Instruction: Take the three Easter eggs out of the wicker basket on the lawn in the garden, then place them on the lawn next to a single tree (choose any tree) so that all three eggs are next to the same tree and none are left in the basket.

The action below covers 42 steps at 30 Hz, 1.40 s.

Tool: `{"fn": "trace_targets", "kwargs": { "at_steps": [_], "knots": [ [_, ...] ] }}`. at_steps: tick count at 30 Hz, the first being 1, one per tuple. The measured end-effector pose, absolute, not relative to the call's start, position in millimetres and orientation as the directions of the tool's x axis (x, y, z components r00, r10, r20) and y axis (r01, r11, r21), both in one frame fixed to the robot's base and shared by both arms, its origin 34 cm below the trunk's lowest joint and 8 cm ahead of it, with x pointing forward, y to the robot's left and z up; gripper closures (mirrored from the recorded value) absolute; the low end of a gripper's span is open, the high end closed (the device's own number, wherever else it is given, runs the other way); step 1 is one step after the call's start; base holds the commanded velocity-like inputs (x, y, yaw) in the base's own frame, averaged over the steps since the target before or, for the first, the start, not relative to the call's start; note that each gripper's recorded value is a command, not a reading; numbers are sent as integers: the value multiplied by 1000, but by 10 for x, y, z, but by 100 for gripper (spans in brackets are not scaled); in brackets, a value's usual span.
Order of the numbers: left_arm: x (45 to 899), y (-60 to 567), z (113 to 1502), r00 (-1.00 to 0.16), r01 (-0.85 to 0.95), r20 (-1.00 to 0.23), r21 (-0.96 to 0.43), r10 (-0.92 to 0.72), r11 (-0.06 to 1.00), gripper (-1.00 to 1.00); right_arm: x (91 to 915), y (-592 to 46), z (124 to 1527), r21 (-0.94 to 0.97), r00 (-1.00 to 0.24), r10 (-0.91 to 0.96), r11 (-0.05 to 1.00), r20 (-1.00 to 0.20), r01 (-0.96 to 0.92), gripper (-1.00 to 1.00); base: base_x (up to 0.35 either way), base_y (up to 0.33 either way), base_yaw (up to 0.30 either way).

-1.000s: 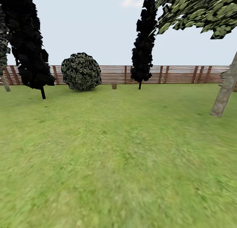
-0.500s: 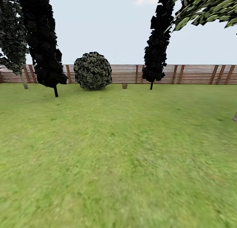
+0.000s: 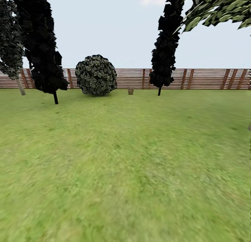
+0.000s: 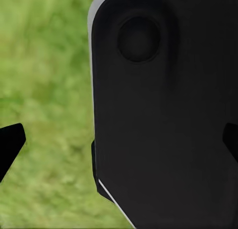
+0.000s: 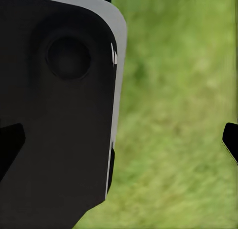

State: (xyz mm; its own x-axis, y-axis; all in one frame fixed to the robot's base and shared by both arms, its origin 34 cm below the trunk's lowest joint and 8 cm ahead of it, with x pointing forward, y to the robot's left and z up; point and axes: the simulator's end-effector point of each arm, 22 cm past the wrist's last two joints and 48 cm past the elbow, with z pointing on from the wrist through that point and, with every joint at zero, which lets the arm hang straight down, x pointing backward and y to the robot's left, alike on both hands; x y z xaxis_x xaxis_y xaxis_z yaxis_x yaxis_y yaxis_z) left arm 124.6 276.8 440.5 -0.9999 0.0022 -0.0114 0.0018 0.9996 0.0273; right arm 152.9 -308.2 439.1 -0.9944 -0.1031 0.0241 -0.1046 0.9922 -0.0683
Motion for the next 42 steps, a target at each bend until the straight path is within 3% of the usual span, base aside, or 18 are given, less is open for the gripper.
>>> {"fn": "trace_targets", "kwargs": {
  "at_steps": [42],
  "knots": [
    [1237,2771,4405,-1000,2,-10,28,2,1000,-100,1507,-3073,4390,-67,-994,-105,992,30,-107,-100,328,0,21]
  ]
}}
